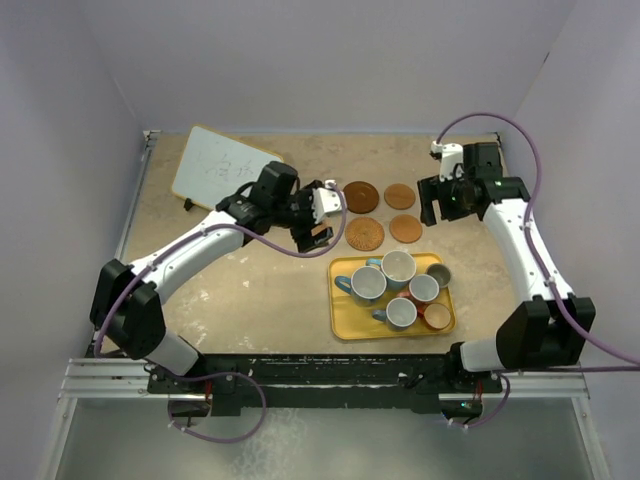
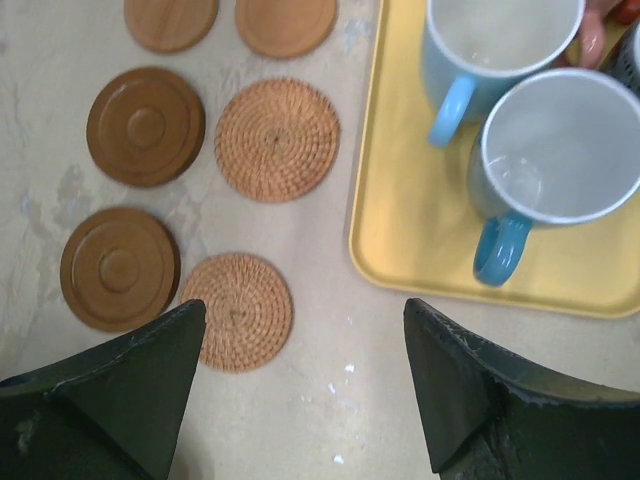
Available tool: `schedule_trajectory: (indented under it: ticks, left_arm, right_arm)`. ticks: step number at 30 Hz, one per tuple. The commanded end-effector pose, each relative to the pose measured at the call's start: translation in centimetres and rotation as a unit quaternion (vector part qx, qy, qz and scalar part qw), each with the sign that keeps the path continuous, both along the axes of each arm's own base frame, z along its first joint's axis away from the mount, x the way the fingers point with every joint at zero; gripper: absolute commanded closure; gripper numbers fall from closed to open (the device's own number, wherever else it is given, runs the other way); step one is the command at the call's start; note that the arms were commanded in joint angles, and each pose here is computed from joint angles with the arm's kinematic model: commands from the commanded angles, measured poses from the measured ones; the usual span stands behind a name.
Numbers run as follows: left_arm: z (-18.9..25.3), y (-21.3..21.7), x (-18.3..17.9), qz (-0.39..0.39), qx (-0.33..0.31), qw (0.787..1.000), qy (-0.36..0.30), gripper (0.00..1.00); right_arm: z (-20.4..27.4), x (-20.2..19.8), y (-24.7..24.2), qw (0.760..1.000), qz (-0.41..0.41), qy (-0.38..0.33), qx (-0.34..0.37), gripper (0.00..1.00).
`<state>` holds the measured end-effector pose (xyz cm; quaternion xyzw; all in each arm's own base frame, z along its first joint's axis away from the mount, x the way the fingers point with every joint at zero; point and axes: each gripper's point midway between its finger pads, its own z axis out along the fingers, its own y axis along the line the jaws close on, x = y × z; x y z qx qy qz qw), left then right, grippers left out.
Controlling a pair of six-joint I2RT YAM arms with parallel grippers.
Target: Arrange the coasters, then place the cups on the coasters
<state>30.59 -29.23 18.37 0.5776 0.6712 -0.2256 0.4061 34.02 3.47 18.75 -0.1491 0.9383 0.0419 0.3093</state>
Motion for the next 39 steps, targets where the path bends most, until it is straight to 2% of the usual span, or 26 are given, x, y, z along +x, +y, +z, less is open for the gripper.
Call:
schedule_trajectory:
  ticks: [1, 9, 14, 21, 27, 39]
  left_arm:
    - [2.5, -3.7, -0.6, -0.023, -0.023, 0.999, 0.003, 0.24]
    - [1.3, -8.7, -3.0, -0.050, -0.008, 0.999, 0.020, 0.27]
    - [-1.2, -10.7, -4.7, -0.064, 0.036, 0.997, 0.031, 0.31]
    - [-4.2, -11.6, -4.7, -0.045, 0.090, 0.994, 0.049, 0.38]
    - [-6.1, -11.4, -5.8, -0.054, 0.129, 0.987, 0.077, 0.49]
    - [-7.3, -11.3, -6.8, -0.050, 0.153, 0.982, 0.096, 0.64]
  right_arm:
    - [2.6, 0.6, -1.9, 0.997, -0.029, -0.068, -0.003, 0.13]
    - [3.5, 0.2, -4.6, 0.994, -0.067, -0.086, 0.020, 0.10]
    - [4.3, -0.2, -5.3, 0.992, -0.078, -0.101, 0.018, 0.10]
    - [4.1, -0.2, -5.2, 0.991, -0.077, -0.101, 0.031, 0.10]
    - [3.7, 0.0, -5.5, 0.992, -0.079, -0.096, 0.025, 0.10]
    - [3.6, 0.0, -5.4, 0.992, -0.076, -0.096, 0.026, 0.10]
